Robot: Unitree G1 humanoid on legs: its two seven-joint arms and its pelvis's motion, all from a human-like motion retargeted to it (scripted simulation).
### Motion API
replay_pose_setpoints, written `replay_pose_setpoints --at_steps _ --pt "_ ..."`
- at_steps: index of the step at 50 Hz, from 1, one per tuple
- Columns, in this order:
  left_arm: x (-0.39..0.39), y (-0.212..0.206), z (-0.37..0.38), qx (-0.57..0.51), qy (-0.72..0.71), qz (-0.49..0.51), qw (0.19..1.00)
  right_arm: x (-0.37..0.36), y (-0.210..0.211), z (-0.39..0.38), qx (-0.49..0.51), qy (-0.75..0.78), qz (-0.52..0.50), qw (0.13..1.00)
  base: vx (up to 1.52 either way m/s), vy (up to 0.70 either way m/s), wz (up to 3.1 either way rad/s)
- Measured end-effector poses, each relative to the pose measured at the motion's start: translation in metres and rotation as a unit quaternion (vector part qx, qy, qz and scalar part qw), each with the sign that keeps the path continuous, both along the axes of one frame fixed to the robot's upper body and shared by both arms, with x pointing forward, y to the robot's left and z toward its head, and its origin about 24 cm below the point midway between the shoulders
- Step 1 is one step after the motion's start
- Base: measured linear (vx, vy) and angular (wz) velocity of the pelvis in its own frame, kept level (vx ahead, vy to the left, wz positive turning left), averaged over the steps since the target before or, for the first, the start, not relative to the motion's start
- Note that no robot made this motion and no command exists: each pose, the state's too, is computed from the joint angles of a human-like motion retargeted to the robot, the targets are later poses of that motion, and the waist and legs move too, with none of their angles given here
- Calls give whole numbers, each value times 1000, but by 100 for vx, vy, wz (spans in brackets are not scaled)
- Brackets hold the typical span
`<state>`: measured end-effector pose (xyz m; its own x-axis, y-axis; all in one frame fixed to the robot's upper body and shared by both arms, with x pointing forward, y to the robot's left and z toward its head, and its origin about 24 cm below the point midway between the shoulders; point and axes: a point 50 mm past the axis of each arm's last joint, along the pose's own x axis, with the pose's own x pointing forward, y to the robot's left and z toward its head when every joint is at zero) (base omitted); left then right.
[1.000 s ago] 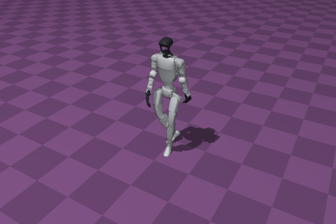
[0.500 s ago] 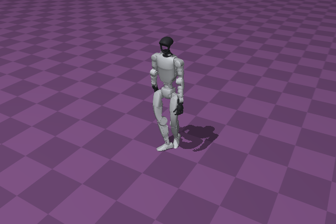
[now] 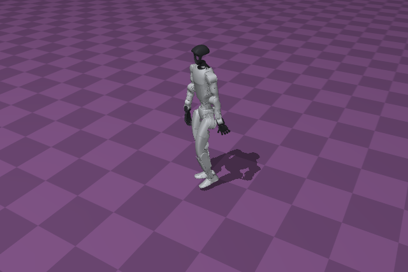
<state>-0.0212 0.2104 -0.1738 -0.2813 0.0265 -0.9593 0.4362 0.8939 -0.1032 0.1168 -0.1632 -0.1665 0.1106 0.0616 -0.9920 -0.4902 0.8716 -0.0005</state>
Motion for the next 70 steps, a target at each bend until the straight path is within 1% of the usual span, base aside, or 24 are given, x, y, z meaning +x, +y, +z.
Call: replay_pose_setpoints --at_steps 5,8,12,16,19,23,28,35,37,40,45,49,53,58,62,65,70 --pt "12 0 -1 9 -24 -1 1000 26 11 8 7 -55 76 996 19 28 -178" --pt "27 1 -2 21 -52 -18 998 23 11 7 9 -57 86 995 11 25 -176" --pt "52 9 -1 56 -119 -25 991 1 6 0 -8 -16 53 998 6 25 -175" --pt "74 19 2 91 -203 -28 975 -34 -5 -8 -38 53 -21 998 -4 17 -246" --pt "80 22 4 104 -234 -19 966 -60 -16 -10 -48 97 -68 992 -9 8 -330" --pt "70 20 2 100 -212 12 972 -92 -34 -8 -72 157 -115 978 -11 4 -284" --pt "47 11 -2 81 -161 37 983 -117 -47 -5 -107 198 -147 963 -5 -4 -235" --pt "17 3 -4 63 -107 -1 992 -139 -44 -2 -94 238 -153 955 -5 -14 -196" --pt "17 2 -4 57 -105 -24 993 -137 -44 -2 -82 243 -152 955 -10 -14 -175" --pt "25 1 -4 77 -149 -47 985 -131 -43 -2 -72 242 -158 955 -15 -17 -116" --pt "32 9 -2 118 -185 -47 974 -115 -40 -3 -70 222 -133 963 11 -25 -177" --pt "31 -3 -5 75 -155 -35 984 -102 -36 -7 -78 170 -133 973 -29 21 -42" --pt "23 -7 -5 29 -110 -24 993 -85 -37 -8 -70 135 -104 983 3 6 -137" --pt "14 -10 -5 21 -76 -33 996 -55 -37 -7 -65 85 -53 993 2 9 -112" --pt "17 -12 -5 14 -61 -54 997 -41 -31 -7 -59 46 -45 996 1 5 -95" --pt "32 -11 -5 17 -72 -75 994 -40 -24 -8 -46 35 -57 997 -8 11 -109" --pt "72 -7 -2 32 -146 -92 984 -59 -21 -11 -39 60 -79 994 -10 10 -142"
